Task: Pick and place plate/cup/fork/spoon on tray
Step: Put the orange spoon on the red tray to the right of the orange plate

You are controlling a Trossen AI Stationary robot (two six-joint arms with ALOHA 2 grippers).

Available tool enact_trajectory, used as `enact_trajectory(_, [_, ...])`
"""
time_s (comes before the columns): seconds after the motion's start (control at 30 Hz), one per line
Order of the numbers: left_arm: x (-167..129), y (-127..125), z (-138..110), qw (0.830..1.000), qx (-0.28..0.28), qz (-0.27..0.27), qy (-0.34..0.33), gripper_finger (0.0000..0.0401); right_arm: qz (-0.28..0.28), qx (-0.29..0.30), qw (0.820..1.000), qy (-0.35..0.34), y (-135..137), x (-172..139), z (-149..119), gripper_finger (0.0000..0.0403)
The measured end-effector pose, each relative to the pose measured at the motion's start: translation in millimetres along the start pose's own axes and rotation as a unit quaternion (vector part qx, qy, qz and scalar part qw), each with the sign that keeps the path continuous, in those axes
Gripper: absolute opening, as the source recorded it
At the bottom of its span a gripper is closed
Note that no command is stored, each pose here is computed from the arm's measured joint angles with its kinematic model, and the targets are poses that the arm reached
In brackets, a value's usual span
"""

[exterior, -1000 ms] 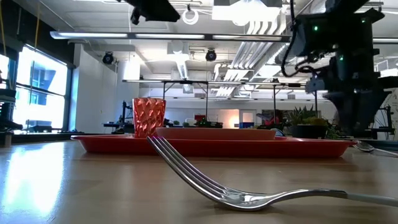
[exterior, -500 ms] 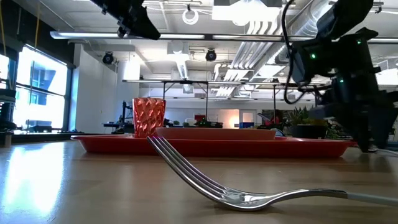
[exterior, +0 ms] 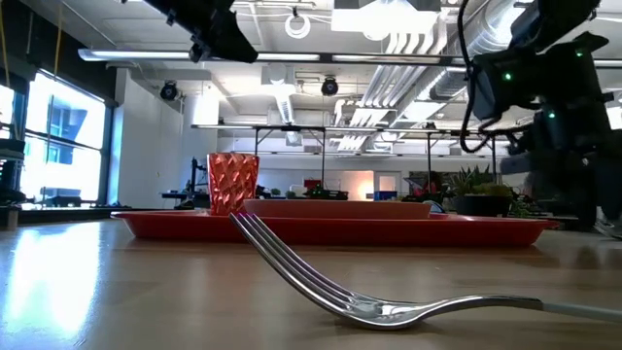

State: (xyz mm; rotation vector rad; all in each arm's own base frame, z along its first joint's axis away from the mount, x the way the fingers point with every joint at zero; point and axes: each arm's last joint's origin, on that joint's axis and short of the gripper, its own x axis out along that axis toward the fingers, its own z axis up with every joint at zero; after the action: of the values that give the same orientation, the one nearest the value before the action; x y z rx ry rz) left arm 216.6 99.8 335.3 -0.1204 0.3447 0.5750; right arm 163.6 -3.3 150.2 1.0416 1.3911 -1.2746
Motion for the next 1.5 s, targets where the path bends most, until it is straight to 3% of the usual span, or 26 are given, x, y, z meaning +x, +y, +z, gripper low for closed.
enact_trajectory(0.17, [17.1, -3.8, -2.2, 1.0, -0.023, -0.002, 0.0, 0.0064, -0.004, -0.003, 1.0, 0.025, -5.6, 16.6, -4.5, 0.0133])
enact_trajectory(0.4, [38.2, -16.8, -9.5, 0.998, -0.046, -0.049, 0.014, 0.0064, -0.016, 0.005, 1.0, 0.026, -3.3, 21.7, -2.7, 0.0133])
enact_trajectory(0.53, [46.9, -20.7, -8.5, 0.997, -0.047, -0.054, -0.003, 0.0064, 0.013, -0.069, 0.997, 0.026, 1.7, 22.2, -1.4, 0.0132])
enact_trajectory(0.63, [47.5, -21.1, -3.9, 0.997, -0.05, -0.057, -0.028, 0.0064, 0.032, -0.111, 0.993, -0.009, 15.7, 4.1, 2.1, 0.0131])
enact_trajectory(0.7, [46.7, -21.3, 0.3, 0.996, -0.043, -0.059, -0.049, 0.0064, -0.034, -0.133, 0.99, -0.033, 7.5, -11.4, 6.3, 0.0125])
enact_trajectory(0.77, [44.9, -20.0, 3.8, 0.996, -0.029, -0.057, -0.066, 0.0064, -0.062, -0.16, 0.985, -0.027, 0.8, -11.7, 11.1, 0.0116])
enact_trajectory(0.87, [43.7, -19.0, 9.9, 0.993, -0.02, -0.057, -0.097, 0.0064, -0.036, -0.161, 0.986, -0.014, 4.0, -12.9, 21.1, 0.0103])
enact_trajectory(0.93, [43.5, -18.6, 11.9, 0.992, -0.023, -0.057, -0.107, 0.0064, -0.073, -0.15, 0.986, 0.019, -5.0, -6.2, 25.0, 0.0094])
enact_trajectory(1.03, [43.3, -19.7, 12.0, 0.992, -0.039, -0.061, -0.107, 0.0064, -0.059, -0.131, 0.989, 0.024, -1.3, -4.2, 33.7, 0.0083])
enact_trajectory(1.17, [43.1, -24.8, 7.5, 0.993, -0.043, -0.07, -0.085, 0.0064, -0.098, -0.114, 0.988, 0.019, -1.9, 5.7, 39.7, 0.007])
enact_trajectory(1.33, [42.3, -32.3, 1.4, 0.995, -0.033, -0.081, -0.056, 0.0064, -0.152, -0.161, 0.973, 0.071, -4.8, 31.0, 38.2, 0.0055])
enact_trajectory(1.5, [41.2, -37.6, -1.0, 0.995, -0.018, -0.087, -0.047, 0.0064, -0.158, -0.187, 0.965, 0.088, 1.4, 40.8, 34.0, 0.0045])
